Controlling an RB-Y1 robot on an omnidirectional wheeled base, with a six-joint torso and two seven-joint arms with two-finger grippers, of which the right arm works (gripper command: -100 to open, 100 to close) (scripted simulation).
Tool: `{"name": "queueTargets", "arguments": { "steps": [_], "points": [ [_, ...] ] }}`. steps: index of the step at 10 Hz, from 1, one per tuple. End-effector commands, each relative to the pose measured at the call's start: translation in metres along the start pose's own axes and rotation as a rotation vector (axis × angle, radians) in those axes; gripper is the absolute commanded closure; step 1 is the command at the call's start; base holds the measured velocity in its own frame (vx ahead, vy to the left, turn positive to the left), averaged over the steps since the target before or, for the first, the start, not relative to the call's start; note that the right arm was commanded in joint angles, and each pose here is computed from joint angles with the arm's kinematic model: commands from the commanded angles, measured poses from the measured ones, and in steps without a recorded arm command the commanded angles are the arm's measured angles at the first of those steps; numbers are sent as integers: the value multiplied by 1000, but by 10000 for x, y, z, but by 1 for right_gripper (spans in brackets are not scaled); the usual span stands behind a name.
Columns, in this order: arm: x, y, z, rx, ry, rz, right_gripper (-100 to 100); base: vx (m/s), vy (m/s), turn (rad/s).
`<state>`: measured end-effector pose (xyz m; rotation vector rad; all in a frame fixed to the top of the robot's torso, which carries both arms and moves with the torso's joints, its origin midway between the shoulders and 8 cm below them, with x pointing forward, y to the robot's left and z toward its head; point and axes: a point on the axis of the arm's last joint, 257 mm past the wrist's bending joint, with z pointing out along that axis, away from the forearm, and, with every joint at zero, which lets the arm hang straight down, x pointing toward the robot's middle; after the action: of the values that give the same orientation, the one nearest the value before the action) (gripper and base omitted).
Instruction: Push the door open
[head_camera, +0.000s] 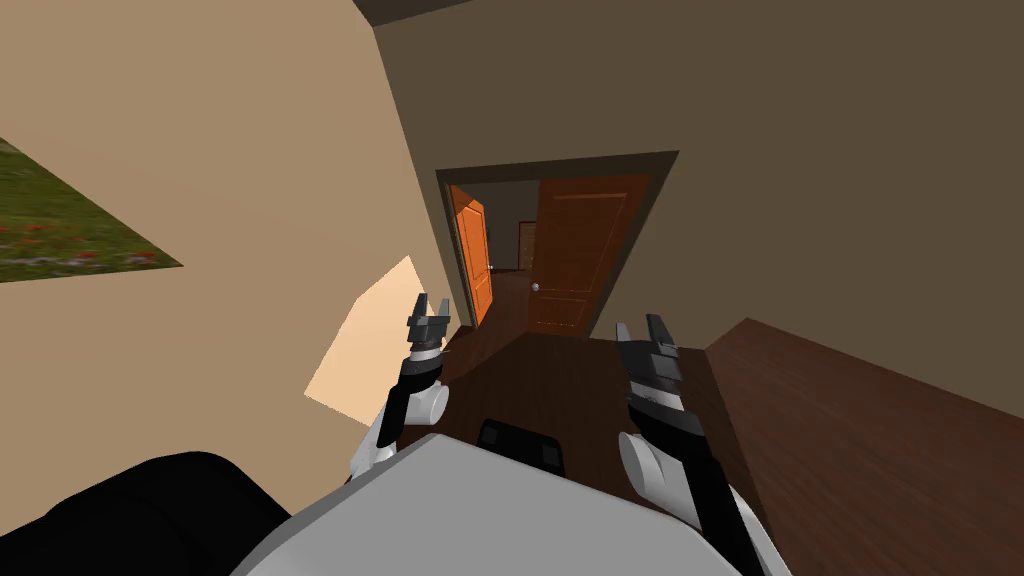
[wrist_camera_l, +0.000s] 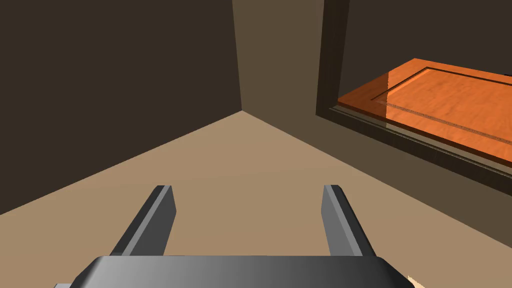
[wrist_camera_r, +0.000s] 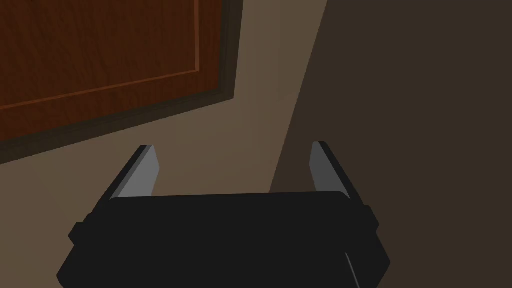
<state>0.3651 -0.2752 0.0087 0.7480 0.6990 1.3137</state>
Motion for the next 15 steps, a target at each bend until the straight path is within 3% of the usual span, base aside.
{"name": "queueTargets", "arguments": {
  "steps": [1, 9, 15],
  "points": [
    [-10, -115, -40, 15, 2, 52, -100, 84, 15, 189],
    [-119, -606, -248, 81, -25, 282, -100, 136, 4, 138],
    [-271, -996, -466, 128, -83, 467, -100, 127, -7, 149]
  ]
}}
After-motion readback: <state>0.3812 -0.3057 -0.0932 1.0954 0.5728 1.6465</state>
